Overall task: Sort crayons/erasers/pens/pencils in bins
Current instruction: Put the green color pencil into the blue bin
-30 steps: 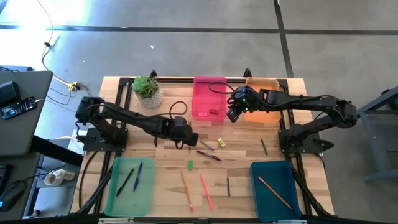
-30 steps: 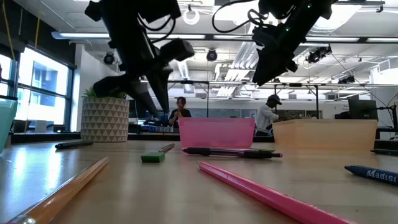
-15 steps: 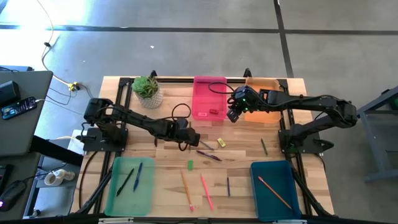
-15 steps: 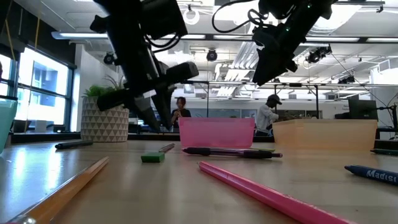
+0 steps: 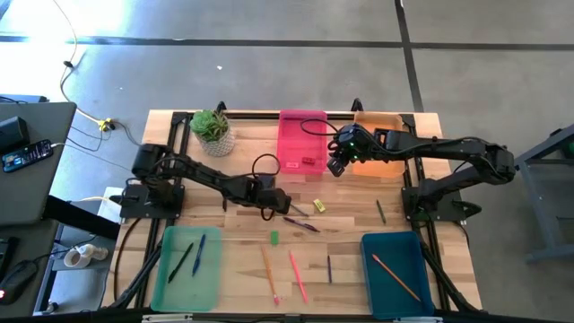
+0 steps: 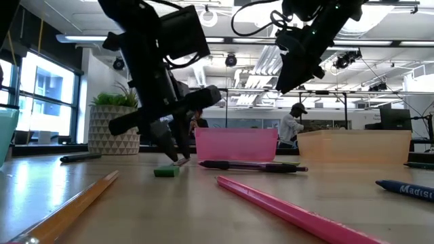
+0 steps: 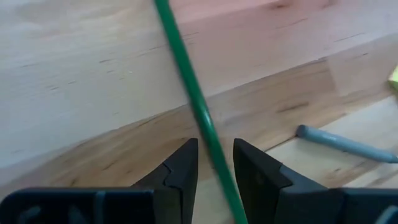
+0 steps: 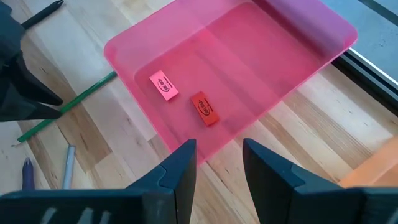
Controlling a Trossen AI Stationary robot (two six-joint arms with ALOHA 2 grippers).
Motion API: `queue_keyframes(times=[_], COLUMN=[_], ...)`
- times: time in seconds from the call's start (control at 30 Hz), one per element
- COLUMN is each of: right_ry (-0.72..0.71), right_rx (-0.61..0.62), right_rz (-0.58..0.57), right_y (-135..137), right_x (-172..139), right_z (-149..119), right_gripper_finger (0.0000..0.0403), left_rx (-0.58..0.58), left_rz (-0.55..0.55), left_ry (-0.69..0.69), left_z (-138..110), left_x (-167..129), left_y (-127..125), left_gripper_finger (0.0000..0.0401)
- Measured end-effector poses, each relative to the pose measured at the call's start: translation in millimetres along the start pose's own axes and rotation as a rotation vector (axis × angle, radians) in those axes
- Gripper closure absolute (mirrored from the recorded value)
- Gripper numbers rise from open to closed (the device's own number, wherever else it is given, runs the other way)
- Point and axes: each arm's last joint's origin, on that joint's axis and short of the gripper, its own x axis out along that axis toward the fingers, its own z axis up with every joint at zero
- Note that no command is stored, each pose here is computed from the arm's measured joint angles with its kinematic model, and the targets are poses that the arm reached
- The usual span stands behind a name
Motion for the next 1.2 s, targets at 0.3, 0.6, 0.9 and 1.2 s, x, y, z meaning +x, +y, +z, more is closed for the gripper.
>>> queue_keyframes(times=[0.3, 0.6, 0.9, 1.2], right_ry=[0.003, 0.003, 0.003, 0.003], right_rx=[-0.001, -0.012, -0.027, -0.027], right_rz=[-0.001, -0.001, -0.001, -0.001], right_y=[-0.1, -0.1, -0.1, -0.1], right_x=[0.0, 0.0, 0.0, 0.0], right_z=[-0.2, -0.2, -0.2, -0.2], right_gripper_finger=[0.0279, 0.0279, 0.0279, 0.0279], left_rx=[0.063, 0.185, 0.363, 0.539], left_rz=[0.019, 0.09, 0.081, 0.072], left_ry=[-0.013, 0.024, 0.099, 0.149], left_z=[-0.8, 4.2, 3.6, 1.9], left_x=[3.2, 4.4, 4.3, 4.2], left_y=[0.9, 9.4, 11.5, 13.4], left_gripper_finger=[0.0311, 0.0343, 0.0388, 0.039])
